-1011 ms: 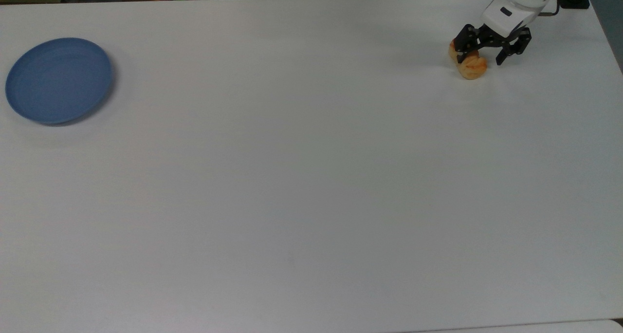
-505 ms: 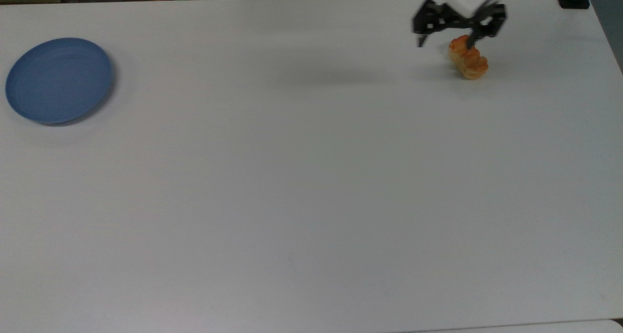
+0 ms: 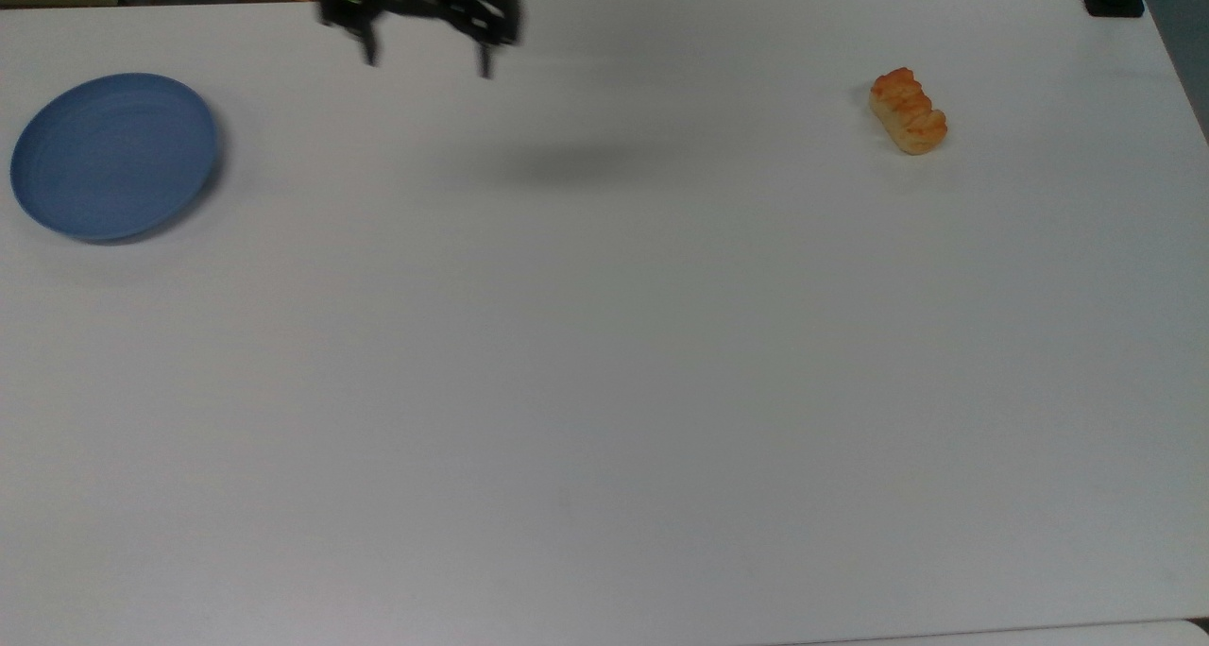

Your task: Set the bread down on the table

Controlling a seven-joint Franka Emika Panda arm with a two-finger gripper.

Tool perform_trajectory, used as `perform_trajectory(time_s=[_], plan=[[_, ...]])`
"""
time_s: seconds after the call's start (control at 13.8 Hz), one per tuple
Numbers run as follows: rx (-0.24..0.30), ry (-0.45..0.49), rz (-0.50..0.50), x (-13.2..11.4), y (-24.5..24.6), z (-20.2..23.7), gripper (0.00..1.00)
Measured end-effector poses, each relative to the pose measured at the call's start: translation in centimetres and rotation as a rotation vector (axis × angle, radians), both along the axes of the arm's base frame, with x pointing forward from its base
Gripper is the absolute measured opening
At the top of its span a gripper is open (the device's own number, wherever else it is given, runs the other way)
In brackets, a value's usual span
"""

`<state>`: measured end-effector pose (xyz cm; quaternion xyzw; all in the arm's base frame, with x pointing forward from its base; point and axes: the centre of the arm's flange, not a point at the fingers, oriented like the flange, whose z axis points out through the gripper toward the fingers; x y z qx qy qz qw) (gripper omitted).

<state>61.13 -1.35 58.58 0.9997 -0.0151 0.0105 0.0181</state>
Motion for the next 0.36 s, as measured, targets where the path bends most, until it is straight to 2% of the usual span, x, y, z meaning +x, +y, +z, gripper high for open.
perform_trajectory(time_s=[0.14,0.36], plan=[[0.002,-0.001,-0.002,-1.0,-3.7,0.5,1.0],[0.006,0.023,-0.004,-1.5,-4.2,-0.5,1.0]])
